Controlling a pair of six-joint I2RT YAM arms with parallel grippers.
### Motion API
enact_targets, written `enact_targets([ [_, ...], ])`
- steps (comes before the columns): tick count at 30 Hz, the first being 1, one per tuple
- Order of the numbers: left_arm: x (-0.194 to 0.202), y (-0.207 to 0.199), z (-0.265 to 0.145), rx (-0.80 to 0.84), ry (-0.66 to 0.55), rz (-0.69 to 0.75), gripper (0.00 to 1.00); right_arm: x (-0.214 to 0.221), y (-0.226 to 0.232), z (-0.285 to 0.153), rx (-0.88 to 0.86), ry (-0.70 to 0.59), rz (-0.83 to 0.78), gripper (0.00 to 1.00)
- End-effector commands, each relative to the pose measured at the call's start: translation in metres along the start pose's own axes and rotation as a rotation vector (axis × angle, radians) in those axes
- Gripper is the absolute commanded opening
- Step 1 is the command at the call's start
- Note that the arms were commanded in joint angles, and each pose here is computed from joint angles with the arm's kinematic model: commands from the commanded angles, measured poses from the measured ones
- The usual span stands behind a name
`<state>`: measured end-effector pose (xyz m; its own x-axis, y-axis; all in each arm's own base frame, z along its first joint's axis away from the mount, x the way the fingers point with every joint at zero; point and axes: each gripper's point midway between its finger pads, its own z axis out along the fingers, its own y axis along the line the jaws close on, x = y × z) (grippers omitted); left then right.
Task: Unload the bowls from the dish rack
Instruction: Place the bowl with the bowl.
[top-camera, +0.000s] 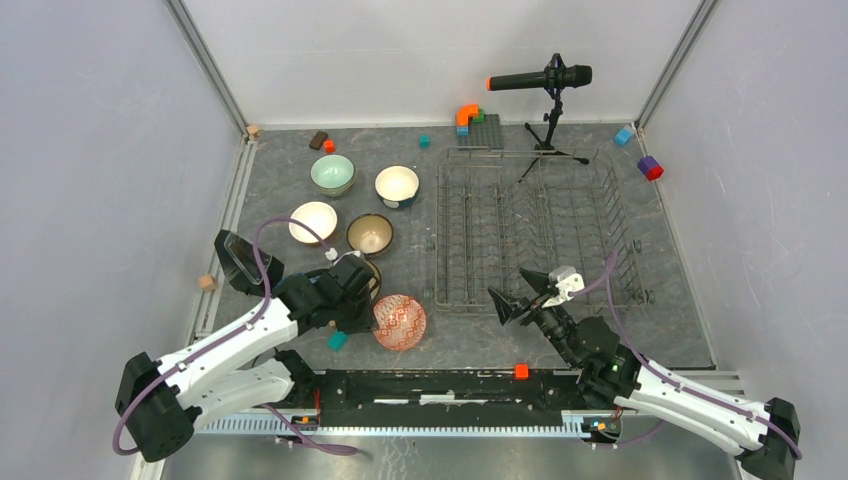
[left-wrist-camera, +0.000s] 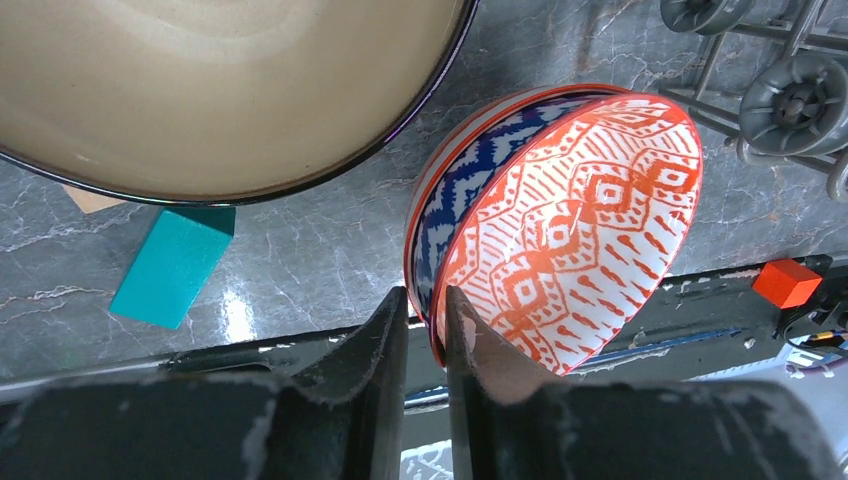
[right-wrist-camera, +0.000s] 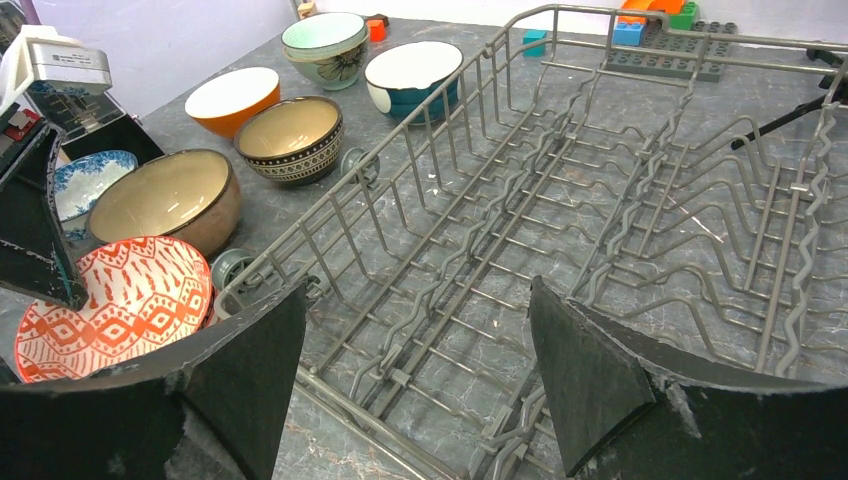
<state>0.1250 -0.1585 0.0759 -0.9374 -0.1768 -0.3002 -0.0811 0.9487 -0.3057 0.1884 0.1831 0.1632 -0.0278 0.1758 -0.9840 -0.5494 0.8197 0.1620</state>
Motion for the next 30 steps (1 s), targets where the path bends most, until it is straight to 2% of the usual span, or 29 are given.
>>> enact_targets([
  [1, -0.008, -0.002, -0.01, 0.005, -0.037, 0.02, 0.26, 0.0, -0.002, -0.001, 0.012, -0.005, 0.01, 0.87],
  [11, -0.02, 0.0, -0.025, -0.017, -0.086, 0.037, 0.28, -0.001, -0.002, -0.001, 0.011, -0.006, 0.013, 0.87],
  [18, -0.018, 0.0, -0.022, -0.03, -0.064, 0.05, 0.28, 0.0, -0.003, -0.001, 0.012, -0.002, 0.013, 0.86],
  [30, -0.014, -0.003, -0.013, -0.011, -0.044, 0.053, 0.19, 0.001, -0.004, -0.002, 0.018, 0.003, 0.008, 0.87],
])
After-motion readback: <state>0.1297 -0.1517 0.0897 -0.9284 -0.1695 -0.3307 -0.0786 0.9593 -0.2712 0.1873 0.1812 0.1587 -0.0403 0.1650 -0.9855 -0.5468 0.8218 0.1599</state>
